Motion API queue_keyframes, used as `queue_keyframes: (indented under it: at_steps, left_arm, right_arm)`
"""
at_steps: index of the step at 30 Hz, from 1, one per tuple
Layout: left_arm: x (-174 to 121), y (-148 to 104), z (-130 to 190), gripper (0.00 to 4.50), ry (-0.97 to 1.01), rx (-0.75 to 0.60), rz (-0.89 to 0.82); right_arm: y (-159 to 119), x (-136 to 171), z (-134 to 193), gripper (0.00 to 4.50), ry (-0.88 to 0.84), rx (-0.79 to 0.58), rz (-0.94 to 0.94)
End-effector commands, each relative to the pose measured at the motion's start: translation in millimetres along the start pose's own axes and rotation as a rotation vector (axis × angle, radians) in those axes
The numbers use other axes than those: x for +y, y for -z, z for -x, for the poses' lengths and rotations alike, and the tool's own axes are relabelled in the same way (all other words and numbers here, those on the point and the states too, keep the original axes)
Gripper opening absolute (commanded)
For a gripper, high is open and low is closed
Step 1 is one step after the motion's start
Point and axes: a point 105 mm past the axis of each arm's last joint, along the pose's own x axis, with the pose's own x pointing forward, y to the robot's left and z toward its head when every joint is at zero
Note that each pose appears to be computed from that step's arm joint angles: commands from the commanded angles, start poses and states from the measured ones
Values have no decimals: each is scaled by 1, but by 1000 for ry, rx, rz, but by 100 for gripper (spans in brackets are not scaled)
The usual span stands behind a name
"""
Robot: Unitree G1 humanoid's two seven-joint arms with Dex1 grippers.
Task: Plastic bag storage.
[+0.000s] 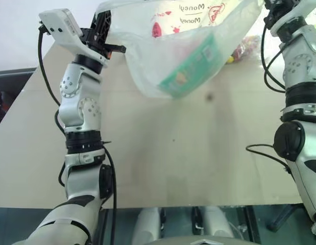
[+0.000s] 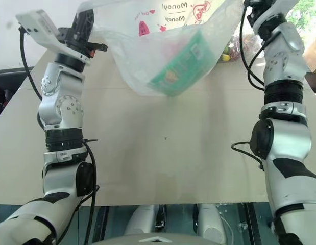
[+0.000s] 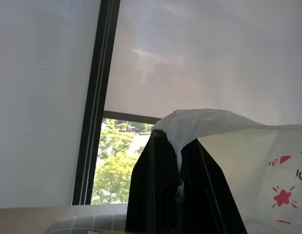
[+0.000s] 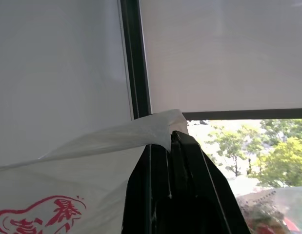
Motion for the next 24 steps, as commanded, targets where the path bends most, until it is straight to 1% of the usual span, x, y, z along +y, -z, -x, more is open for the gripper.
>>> queue_keyframes:
  at_steps: [1, 2, 5, 6, 7, 8, 9, 10, 11, 13, 15, 16, 17, 19, 20, 22, 24]
  left_arm:
    - [-8, -25, 16, 0, 53, -58, -53]
    - [-13, -16, 26, 0, 85, -10, -51]
    - [-30, 21, 71, 0, 161, 196, -68]
    - [-34, 28, 83, 52, 178, 245, -63]
    - [-41, 44, 107, 72, 212, 340, -60]
    - [-46, 57, 132, 104, 232, 429, -39]
    - [-49, 66, 156, 155, 238, 510, -20]
    - [-50, 73, 178, 199, 240, 580, -4]
    - [-52, 78, 200, 253, 243, 649, 22]
    - [-57, 80, 232, 335, 256, 739, 46]
    - [-59, 81, 252, 433, 249, 789, 56]
    - [-60, 82, 265, 442, 248, 828, 65]
    - [-60, 86, 286, 442, 230, 892, 72]
    - [-60, 89, 317, 442, 194, 977, 58]
    - [-60, 89, 325, 442, 187, 992, 45]
    - [-52, 91, 338, 442, 132, 1006, -38]
    - [-45, 93, 342, 442, 94, 984, -81]
  right_arm:
    - [-4, -6, 33, 2, -74, 49, 19]
    - [13, -4, 49, 2, -108, 132, 17]
    - [63, 4, 106, 86, -204, 416, 15]
    - [73, 8, 120, 126, -231, 481, 16]
    - [87, 14, 146, 176, -293, 594, 18]
    - [98, 20, 169, 212, -334, 692, 12]
    - [107, 23, 192, 262, -362, 780, -9]
    - [112, 26, 211, 311, -383, 848, -28]
    - [115, 27, 227, 369, -397, 904, -30]
    - [120, 28, 249, 447, -419, 966, -11]
    - [123, 27, 258, 450, -403, 974, 2]
    - [126, 25, 262, 450, -377, 967, 6]
    - [132, 25, 270, 450, -353, 971, 5]
    - [139, 33, 286, 450, -348, 958, -27]
    - [140, 36, 291, 450, -349, 953, -27]
    - [140, 36, 303, 450, -366, 835, 53]
    - [146, 38, 322, 450, -380, 837, 72]
